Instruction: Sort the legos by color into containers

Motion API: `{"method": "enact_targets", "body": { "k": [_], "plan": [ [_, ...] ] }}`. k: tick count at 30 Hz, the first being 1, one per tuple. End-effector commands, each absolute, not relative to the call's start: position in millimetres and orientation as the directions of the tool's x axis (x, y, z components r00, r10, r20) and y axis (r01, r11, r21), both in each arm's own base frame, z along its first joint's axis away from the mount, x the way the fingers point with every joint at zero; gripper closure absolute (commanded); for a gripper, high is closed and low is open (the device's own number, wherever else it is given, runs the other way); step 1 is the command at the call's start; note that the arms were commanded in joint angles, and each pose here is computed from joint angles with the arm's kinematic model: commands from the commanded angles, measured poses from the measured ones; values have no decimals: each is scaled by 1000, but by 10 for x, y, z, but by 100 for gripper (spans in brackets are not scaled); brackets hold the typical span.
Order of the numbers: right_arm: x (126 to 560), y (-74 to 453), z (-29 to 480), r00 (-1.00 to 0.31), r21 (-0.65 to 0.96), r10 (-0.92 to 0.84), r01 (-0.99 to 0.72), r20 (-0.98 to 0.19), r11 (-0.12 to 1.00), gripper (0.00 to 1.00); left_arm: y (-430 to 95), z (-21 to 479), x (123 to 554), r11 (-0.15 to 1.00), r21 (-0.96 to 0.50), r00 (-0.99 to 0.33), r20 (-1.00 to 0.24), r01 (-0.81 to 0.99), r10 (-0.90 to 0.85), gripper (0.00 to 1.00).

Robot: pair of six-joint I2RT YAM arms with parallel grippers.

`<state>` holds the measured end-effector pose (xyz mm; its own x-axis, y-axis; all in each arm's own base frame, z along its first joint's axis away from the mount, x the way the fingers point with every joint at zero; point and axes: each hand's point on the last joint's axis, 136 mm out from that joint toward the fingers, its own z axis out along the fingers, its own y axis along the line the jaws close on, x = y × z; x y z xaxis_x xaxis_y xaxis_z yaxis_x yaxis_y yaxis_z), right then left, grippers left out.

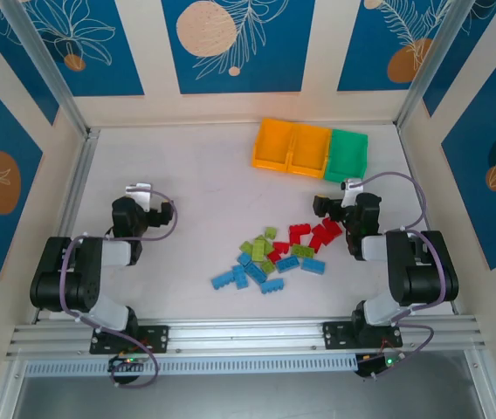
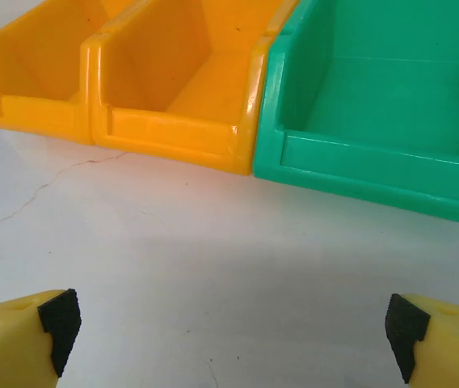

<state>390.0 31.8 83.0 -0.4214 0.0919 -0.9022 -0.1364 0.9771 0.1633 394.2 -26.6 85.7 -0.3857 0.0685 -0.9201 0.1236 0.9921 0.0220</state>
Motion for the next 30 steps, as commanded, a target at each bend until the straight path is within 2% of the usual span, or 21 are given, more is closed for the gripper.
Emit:
{"method": "enact_targets", "body": {
  "k": [1, 19, 22, 26, 28, 30],
  "plan": [
    [3953, 328, 939, -388, 143, 72, -158, -919, 977, 1, -271, 877, 3952, 992, 36, -369, -926, 124, 80, 0],
    [3951, 320, 943, -391, 147, 76, -157, -917, 976, 1, -274, 879, 3953, 991, 37, -368, -926, 125, 81, 0],
    [3957, 254, 1161, -413, 152, 96, -105, -906, 983, 1, -271, 879, 3953, 992, 36, -369, -926, 124, 80, 0],
    [3718, 151, 1548, -567, 363, 376, 141, -733, 921, 1, -273, 875, 3952, 992, 35, -370, -926, 124, 79, 0],
    [3443, 209, 1627, -639, 458, 527, 290, -561, 840, 1, -271, 878, 3952, 992, 35, -369, -926, 124, 79, 0],
    [3187, 369, 1657, -709, 505, 581, 359, -399, 785, 1, -274, 882, 3948, 991, 37, -366, -927, 125, 80, 0]
  ]
}}
